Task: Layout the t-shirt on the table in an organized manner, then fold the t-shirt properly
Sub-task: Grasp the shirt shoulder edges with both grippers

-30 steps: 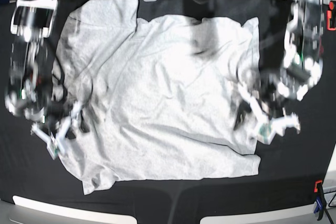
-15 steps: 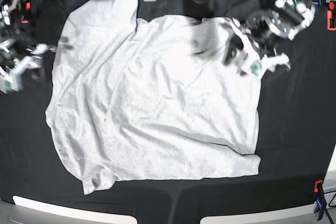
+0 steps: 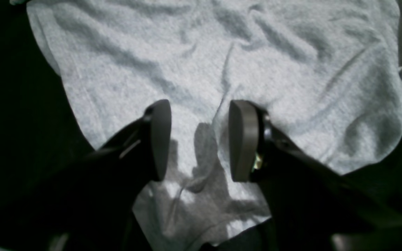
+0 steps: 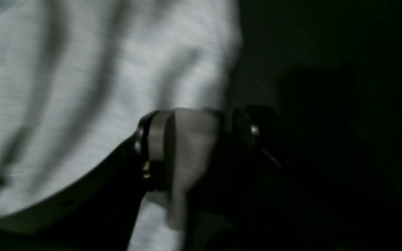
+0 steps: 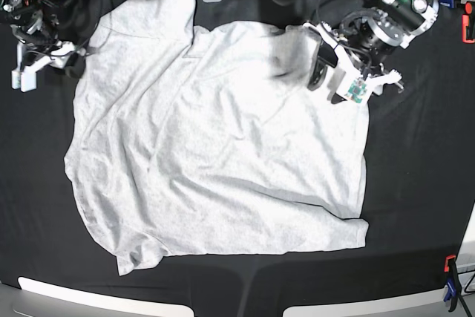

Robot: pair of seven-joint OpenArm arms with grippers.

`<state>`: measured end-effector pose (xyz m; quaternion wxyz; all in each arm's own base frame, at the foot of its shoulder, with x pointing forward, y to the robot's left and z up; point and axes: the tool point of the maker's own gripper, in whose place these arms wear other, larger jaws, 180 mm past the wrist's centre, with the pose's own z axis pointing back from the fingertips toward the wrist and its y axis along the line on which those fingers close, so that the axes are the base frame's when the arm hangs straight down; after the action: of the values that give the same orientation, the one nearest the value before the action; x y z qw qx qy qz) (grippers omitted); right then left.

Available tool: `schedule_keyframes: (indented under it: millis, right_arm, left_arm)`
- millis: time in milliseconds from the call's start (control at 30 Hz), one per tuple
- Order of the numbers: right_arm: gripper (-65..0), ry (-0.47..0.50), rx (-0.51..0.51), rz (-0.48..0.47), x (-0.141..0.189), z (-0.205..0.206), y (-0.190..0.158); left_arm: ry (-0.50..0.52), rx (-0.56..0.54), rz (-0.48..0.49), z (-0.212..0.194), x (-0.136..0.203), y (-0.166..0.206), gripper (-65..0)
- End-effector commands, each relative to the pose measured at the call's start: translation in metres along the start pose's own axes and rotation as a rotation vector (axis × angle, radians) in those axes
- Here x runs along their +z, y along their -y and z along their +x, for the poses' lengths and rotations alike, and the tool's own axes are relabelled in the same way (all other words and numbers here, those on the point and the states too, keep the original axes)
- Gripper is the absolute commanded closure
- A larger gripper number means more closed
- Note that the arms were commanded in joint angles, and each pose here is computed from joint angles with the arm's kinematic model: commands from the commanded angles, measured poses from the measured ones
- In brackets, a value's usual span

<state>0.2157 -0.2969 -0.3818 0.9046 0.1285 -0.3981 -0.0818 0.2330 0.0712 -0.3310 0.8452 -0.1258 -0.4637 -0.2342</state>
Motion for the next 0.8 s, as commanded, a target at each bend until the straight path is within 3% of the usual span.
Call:
schedule_keyframes:
  millis: [0, 300, 500, 767]
  right_arm:
    - [-24.6, 0.053, 0.021, 0.032, 0.003, 0.015, -0.006]
    - [-24.5, 0.060, -0.060, 0.078, -0.006, -0.002, -0.027]
    - [-24.6, -0.041, -0.030, 0.031, -0.005, -0.022, -0.019]
    - [-24.6, -0.012, -0.026, 0.000, -0.005, -0.020, -0.013]
  left_arm:
    - [0.054, -0.003, 0.003, 0.014, 0.003, -0.001, -24.5]
    - [0.054, -0.003, 0.003, 0.014, 0.003, -0.001, -24.5]
    - [0.054, -0.003, 0.003, 0.014, 0.003, -0.001, -24.5]
    - [0.058, -0.003, 0.003, 0.015, 0.003, -0.001, -24.5]
